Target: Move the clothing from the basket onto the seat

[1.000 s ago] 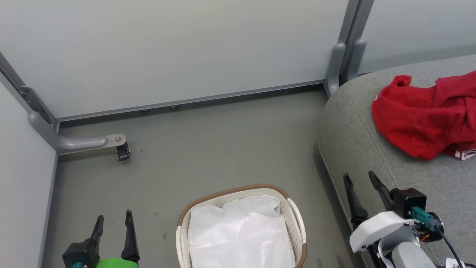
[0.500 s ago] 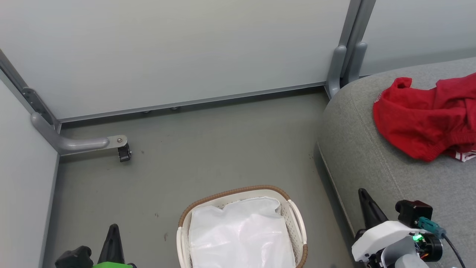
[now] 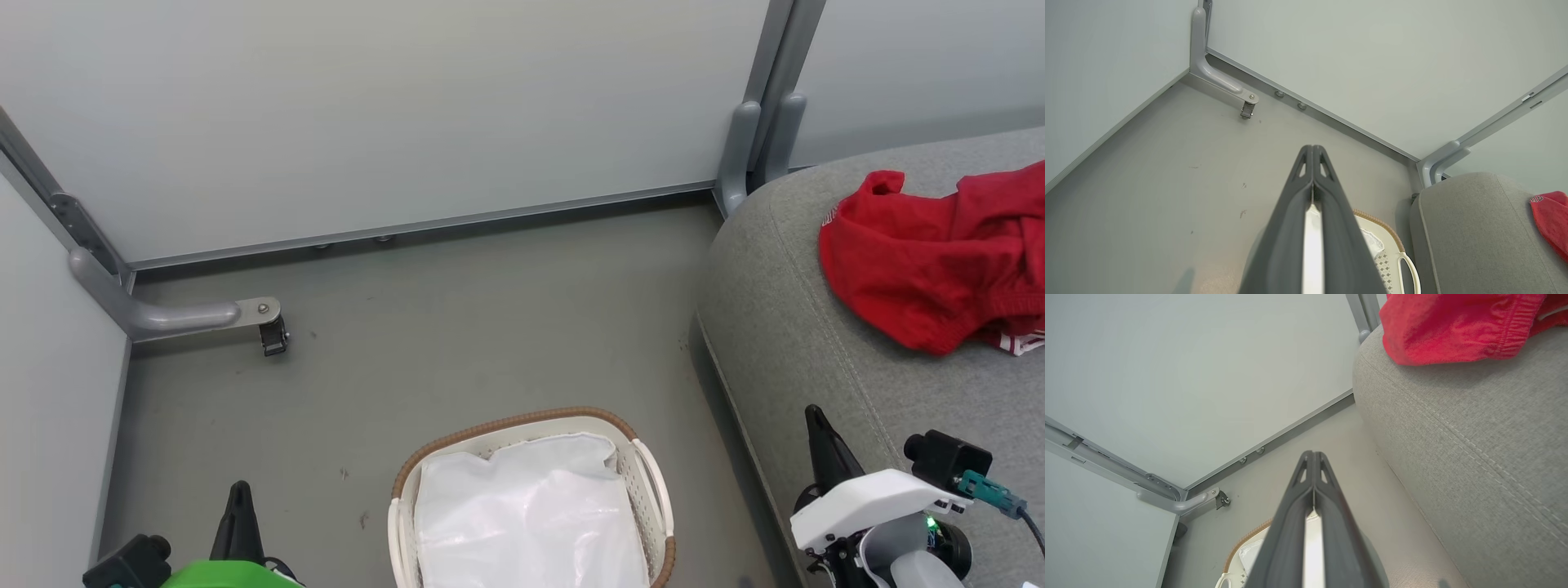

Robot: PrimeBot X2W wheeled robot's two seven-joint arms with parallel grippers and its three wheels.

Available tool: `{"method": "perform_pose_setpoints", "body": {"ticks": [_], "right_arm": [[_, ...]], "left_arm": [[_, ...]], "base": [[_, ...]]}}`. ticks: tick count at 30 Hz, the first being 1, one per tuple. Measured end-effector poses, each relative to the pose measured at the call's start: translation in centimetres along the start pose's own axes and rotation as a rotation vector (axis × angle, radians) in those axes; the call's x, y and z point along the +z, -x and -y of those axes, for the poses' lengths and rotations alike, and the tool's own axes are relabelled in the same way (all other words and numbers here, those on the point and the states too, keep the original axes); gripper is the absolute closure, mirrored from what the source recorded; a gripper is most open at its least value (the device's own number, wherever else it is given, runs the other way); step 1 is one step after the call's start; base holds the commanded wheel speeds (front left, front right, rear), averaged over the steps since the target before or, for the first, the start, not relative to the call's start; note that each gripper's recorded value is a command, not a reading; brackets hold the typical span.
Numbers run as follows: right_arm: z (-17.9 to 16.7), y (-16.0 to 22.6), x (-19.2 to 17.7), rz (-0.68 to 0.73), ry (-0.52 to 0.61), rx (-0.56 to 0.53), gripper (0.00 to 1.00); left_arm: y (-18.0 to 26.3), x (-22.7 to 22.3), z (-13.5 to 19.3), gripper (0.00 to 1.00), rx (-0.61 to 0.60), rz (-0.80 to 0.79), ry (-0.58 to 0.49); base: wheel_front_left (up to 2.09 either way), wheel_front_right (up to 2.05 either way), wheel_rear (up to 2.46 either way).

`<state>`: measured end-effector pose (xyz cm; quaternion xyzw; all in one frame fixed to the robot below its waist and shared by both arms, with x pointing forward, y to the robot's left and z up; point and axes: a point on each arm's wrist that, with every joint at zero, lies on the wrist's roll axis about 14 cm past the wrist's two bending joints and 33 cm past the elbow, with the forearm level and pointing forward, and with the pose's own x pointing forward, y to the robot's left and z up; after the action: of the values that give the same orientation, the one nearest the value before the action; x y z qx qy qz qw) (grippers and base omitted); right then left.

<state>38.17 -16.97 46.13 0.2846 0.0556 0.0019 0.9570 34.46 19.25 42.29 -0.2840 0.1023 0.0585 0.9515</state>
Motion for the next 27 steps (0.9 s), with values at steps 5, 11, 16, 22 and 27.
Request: {"method": "perform_pose_setpoints", "body": {"ticks": [5,11,16,22,27], "right_arm": [[0.2,-0.1,0.4,0.006,-0.077,-0.011,1.0],[0.3,-0.1,0.7,0.011,-0.159,-0.02,1.0],[0.4,-0.2,1.1,0.016,-0.223,-0.024,1.0],[0.5,-0.2,1.4,0.022,-0.3,-0.027,1.0],[0.5,-0.2,1.7,0.027,-0.358,-0.027,1.0]], "left_arm": [[-0.3,0.6,0.2,1.0,-0.001,0.009,0.076],[-0.6,1.0,0.3,1.0,-0.002,0.012,0.157],[-0.7,1.4,0.5,1.0,-0.005,0.016,0.223],[-1.0,1.9,0.8,1.0,-0.013,0.023,0.299],[-1.2,2.3,1.0,1.0,-0.021,0.025,0.357]], "base": [[0.0,0.0,0.0],[0.0,0.0,0.0],[0.0,0.0,0.0],[0.0,0.0,0.0],[0.0,0.0,0.0]]}}
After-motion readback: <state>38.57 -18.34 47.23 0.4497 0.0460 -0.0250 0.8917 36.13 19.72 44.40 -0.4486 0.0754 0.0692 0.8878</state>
